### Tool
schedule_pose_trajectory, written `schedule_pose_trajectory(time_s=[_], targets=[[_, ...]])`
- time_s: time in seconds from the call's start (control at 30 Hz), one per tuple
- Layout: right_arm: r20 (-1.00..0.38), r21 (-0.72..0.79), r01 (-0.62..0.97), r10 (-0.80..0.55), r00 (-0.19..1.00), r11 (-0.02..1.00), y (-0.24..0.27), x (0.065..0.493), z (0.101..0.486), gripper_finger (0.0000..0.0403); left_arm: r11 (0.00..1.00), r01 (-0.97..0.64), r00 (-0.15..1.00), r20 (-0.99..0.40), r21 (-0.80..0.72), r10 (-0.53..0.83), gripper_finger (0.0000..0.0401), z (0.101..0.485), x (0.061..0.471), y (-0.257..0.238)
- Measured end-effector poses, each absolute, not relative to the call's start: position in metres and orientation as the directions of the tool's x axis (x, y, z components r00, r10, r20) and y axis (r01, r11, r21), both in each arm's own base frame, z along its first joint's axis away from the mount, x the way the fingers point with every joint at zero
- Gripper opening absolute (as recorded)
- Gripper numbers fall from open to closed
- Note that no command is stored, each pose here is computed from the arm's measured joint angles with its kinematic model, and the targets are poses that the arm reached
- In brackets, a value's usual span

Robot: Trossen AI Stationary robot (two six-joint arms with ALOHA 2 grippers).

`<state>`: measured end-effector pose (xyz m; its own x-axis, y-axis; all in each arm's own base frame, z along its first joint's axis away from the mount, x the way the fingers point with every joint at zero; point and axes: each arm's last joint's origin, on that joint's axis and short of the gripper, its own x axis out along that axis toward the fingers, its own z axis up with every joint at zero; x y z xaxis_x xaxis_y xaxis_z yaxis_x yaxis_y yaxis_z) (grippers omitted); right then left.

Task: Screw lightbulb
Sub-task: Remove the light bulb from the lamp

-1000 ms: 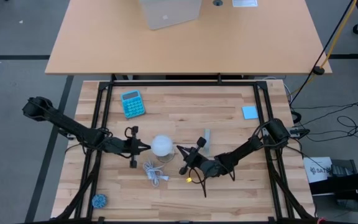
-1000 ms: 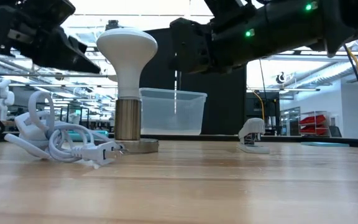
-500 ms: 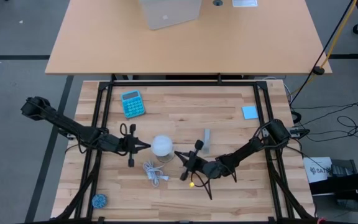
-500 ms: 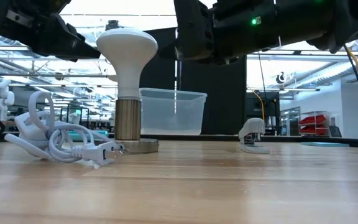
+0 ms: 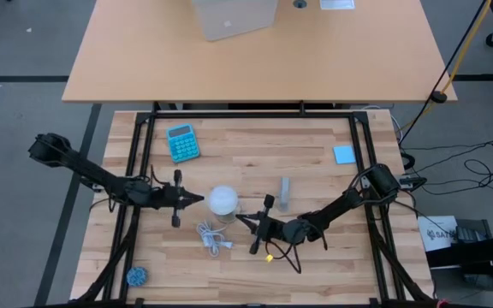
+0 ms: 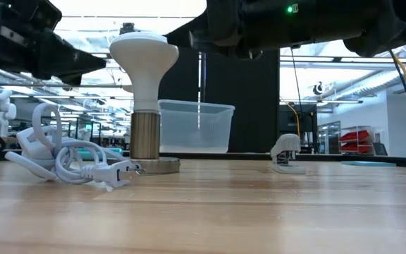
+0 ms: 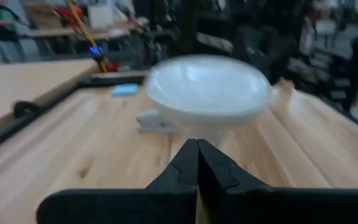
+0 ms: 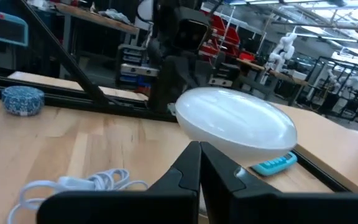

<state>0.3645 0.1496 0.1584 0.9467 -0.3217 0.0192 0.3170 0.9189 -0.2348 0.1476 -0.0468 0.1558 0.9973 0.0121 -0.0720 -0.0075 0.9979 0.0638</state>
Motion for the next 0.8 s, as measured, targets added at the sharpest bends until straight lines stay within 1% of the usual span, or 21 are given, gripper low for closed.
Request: schedule_pose_trajectory(time_s=[0.13, 0.2, 0.4, 0.8], targets=[[0.035, -0.247, 0.313, -0.314, 0.949, 0.917, 0.148, 0.368, 0.163, 0.0, 0.998, -0.051, 0.999, 0.008, 0.033, 0.051, 0.0, 0.161, 0.147, -0.041], [0.046, -0.251, 0.326, -0.325, 0.945, 0.912, 0.146, 0.372, 0.167, 0.0, 0.998, -0.063, 0.998, 0.025, 0.025, 0.062, 0.0, 0.163, 0.148, -0.04], [0.025, -0.274, 0.341, -0.348, 0.937, 0.899, 0.139, 0.383, 0.172, 0.0, 0.999, -0.032, 0.999, 0.037, 0.007, 0.032, 0.0, 0.168, 0.151, -0.041], [-0.009, -0.283, 0.342, -0.36, 0.933, 0.896, 0.138, 0.383, 0.168, 0.0, 1.0, 0.001, 0.999, 0.037, -0.01, -0.001, 0.0, 0.169, 0.151, -0.042]])
